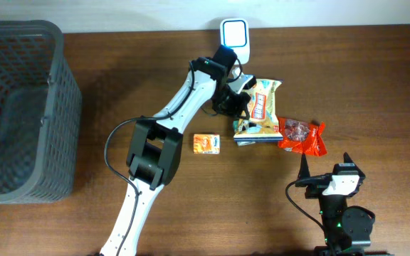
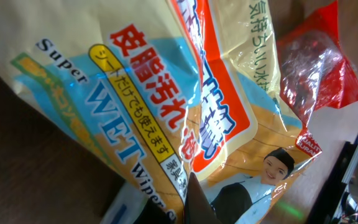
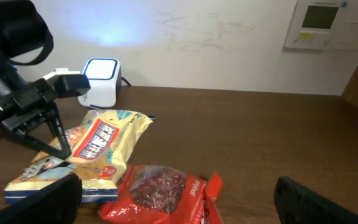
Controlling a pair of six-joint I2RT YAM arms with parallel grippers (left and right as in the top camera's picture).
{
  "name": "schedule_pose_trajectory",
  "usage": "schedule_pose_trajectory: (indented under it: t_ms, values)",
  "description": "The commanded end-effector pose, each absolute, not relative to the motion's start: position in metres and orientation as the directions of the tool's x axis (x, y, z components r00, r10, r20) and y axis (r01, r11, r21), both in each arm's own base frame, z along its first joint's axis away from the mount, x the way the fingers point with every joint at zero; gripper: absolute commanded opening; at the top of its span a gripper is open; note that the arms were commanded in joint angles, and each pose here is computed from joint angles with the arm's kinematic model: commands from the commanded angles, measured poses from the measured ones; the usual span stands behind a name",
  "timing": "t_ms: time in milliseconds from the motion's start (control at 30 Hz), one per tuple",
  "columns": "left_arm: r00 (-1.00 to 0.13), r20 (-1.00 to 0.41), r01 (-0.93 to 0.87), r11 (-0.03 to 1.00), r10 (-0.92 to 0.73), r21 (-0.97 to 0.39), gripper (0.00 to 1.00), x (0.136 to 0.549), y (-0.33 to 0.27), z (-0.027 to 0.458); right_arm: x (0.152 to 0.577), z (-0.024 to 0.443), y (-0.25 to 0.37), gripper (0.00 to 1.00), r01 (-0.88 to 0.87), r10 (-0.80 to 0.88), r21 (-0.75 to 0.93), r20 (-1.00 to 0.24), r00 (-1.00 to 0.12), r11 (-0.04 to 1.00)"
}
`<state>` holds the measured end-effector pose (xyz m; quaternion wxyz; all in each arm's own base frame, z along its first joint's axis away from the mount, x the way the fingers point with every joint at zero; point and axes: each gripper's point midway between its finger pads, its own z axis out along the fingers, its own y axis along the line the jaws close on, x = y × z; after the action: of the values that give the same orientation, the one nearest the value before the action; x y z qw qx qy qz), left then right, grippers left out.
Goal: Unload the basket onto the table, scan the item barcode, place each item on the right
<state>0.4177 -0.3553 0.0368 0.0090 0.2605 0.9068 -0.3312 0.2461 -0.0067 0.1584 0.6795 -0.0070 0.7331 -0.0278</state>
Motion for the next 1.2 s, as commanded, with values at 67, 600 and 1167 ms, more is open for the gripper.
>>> schedule_pose_trajectory:
  t_ms: [67,600,1167]
  values:
    - [-0.854,-0.212,0.521,0.775,0.476,-0.358,0.0,0.439,-0.319,0.079,0.246,0.154,-0.006,0.98,0.023,-0.047,-0.049,-0.995,-0.086,0.999]
    - [-0.84,-0.263,0.287,0.801,0.474,0.526,0.0,0.481,-0.17,0.195,0.246,0.154,-0.006,0.98,0.023,-0.047,-0.049,-0.995,-0.086,0.999]
    - [-0.711,0.066,0.668,0.643,0.7,0.375,0.09,0.372,-0.273,0.112,0.246,0.154,-0.006,0.98,0.023,-0.047,-0.049,-0.995,-0.086,0.999]
